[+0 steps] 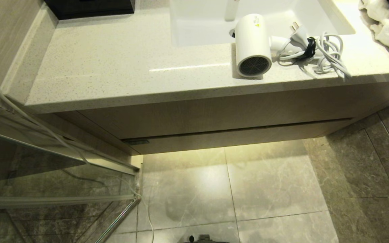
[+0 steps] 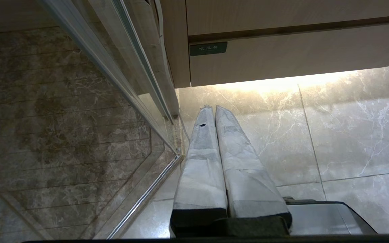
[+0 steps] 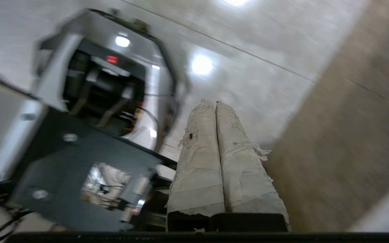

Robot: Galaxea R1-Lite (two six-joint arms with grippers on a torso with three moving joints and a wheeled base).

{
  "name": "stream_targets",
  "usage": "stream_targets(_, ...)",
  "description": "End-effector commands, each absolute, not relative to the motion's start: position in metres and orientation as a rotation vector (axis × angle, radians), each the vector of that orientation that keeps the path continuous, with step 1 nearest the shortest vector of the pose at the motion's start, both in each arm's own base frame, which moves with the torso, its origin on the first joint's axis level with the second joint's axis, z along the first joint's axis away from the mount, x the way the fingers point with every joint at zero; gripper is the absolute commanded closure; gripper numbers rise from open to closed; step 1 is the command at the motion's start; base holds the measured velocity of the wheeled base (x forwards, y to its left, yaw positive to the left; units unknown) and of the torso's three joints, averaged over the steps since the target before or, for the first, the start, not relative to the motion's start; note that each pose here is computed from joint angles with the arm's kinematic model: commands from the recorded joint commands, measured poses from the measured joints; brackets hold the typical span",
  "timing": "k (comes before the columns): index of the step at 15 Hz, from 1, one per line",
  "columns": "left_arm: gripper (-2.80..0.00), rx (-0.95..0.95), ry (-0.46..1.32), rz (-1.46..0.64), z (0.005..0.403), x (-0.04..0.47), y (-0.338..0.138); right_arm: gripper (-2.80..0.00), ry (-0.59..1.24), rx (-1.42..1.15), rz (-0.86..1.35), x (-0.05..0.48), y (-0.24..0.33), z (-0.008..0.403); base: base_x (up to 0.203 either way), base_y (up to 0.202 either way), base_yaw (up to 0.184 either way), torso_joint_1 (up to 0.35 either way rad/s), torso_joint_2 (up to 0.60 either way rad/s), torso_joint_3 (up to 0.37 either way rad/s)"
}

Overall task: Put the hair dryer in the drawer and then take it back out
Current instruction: Pull open the drawer

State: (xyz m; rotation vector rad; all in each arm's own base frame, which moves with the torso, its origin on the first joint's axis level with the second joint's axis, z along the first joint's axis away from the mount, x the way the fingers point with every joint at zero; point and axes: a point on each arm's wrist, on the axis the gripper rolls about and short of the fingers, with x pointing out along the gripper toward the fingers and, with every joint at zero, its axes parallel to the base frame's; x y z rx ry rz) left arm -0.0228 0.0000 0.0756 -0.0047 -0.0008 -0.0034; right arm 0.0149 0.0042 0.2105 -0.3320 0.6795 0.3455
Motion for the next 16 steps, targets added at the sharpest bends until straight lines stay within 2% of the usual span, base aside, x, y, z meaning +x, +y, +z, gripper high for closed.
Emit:
stream_targets(1, 0.00, -0.005, -0.001, -0.003, 0.075, -0.023, 0.000, 0.00, 0.694, -0.383, 0.199, 0.014, 0.001, 0.209, 0.000, 0.000, 0.000, 0.000, 0.00, 0.000)
stream_targets(3, 0.00, -0.005, -0.002, -0.003, 0.076, -0.023, 0.000, 0.00, 0.679, -0.399, 0.130, 0.013, -0.001, 0.207, 0.000, 0.000, 0.000, 0.000, 0.00, 0.000)
stream_targets(16, 0.00, -0.005, 0.000, -0.002, 0.075, -0.023, 0.000, 0.00, 0.628, -0.396, 0.127, 0.013, -0.001, 0.193, 0.000, 0.000, 0.000, -0.009, 0.03, 0.017)
